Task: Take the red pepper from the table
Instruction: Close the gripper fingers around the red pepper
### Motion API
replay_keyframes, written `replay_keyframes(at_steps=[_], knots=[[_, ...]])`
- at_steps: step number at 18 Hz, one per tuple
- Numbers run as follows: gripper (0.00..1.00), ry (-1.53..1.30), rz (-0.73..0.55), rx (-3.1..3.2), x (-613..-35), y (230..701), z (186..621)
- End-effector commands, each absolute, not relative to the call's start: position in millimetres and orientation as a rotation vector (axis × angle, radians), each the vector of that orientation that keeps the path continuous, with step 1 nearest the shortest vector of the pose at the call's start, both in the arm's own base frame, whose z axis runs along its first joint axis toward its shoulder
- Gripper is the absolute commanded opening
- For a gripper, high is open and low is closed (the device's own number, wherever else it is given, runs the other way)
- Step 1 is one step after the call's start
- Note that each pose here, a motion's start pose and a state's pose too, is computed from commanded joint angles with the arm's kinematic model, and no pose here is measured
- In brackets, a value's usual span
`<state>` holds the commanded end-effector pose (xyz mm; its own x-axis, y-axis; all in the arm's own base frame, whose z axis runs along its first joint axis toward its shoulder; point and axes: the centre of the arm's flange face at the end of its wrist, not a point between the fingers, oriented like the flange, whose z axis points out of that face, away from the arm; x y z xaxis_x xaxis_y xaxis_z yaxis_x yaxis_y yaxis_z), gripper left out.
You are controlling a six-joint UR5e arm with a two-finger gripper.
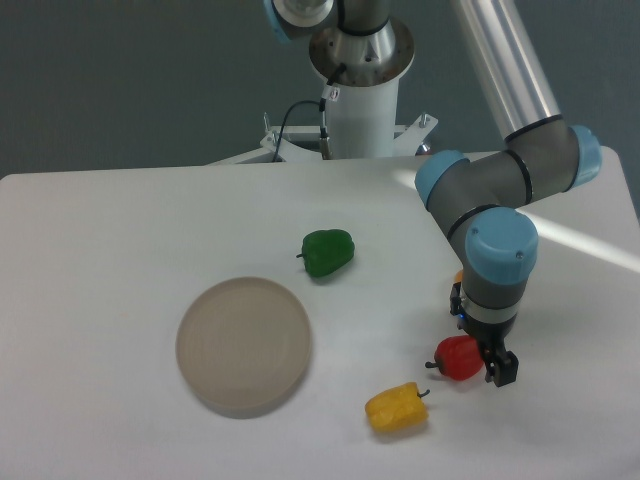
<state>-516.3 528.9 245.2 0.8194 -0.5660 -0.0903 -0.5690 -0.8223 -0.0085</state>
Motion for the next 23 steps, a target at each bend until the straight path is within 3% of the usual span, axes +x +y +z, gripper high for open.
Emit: replay_keyframes(at_steps=[17, 18, 20, 23], knots=[[1.0, 0.765, 0.054, -2.987, -509, 532, 222], [0.96, 0.767, 0.059, -2.985, -510, 533, 223], [0.64, 0.766, 0.072, -2.982, -512, 534, 227], [0.39, 0.782, 0.087, -2.977, -515, 533, 232]])
